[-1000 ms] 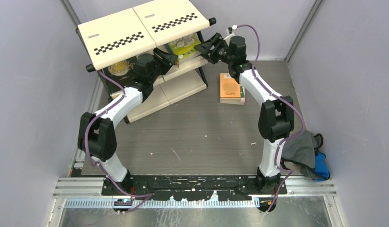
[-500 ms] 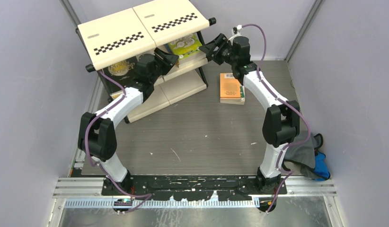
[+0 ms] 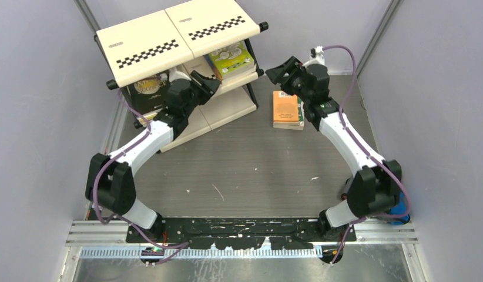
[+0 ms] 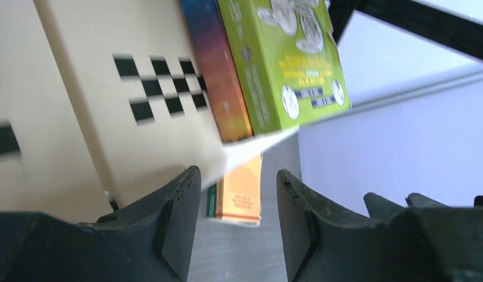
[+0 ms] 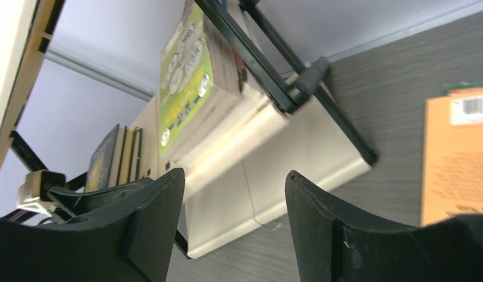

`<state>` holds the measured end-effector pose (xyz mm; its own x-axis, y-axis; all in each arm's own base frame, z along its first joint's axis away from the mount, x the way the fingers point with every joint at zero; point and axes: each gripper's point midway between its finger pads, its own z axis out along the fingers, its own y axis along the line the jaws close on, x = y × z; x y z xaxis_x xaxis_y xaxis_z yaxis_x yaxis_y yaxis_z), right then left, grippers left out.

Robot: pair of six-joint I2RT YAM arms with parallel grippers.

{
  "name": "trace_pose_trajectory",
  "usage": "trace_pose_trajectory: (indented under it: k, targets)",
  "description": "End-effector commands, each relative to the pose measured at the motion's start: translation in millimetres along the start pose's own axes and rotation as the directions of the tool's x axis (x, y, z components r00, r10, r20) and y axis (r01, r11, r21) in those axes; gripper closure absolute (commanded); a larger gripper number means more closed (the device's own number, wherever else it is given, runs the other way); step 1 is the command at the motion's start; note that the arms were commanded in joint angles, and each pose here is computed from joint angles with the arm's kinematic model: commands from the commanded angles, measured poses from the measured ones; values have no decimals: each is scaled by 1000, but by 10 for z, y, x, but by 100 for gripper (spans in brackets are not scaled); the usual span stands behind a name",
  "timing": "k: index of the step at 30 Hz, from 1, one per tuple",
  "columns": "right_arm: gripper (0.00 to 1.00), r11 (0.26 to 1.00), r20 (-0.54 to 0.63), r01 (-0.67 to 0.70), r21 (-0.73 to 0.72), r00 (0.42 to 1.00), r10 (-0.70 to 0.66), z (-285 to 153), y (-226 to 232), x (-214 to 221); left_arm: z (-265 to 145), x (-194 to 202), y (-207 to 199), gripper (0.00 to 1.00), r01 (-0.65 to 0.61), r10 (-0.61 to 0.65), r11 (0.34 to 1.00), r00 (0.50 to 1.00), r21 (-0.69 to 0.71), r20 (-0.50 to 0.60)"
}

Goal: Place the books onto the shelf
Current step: Place the book on the shelf, then pick up the book from the center of the board.

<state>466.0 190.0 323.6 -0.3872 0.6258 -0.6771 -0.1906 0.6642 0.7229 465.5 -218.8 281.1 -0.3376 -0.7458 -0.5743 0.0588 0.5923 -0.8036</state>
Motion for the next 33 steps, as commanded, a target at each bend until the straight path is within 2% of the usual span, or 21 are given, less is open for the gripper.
trace_pose_trajectory:
  k: [1,9,15,21,27,33]
  targets:
    - [31,994,110,53,97,992,-64,-411,-188,-129,-348,130,-216,49,-49,49,998,999,49,6]
    - [31,961,92,45,273,993,-73,-835,-800,247,-802,907,-210,48,-126,131,990,987,65,-91]
    - [31,924,45,49,379,996,-71,-930,-1207,531,-896,1535,-174,48,-150,172,982,963,116,-206]
    - [32,905,34,69,420,995,-91,-869,-1409,631,-718,2000,-57,47,-141,177,980,934,137,-309]
    - [32,882,11,108,460,992,-127,-711,-1503,596,-459,2062,-91,44,-167,204,976,931,143,-304]
    - [32,857,13,151,492,983,-181,-618,-1531,471,-119,2165,92,42,-138,168,984,929,112,-331]
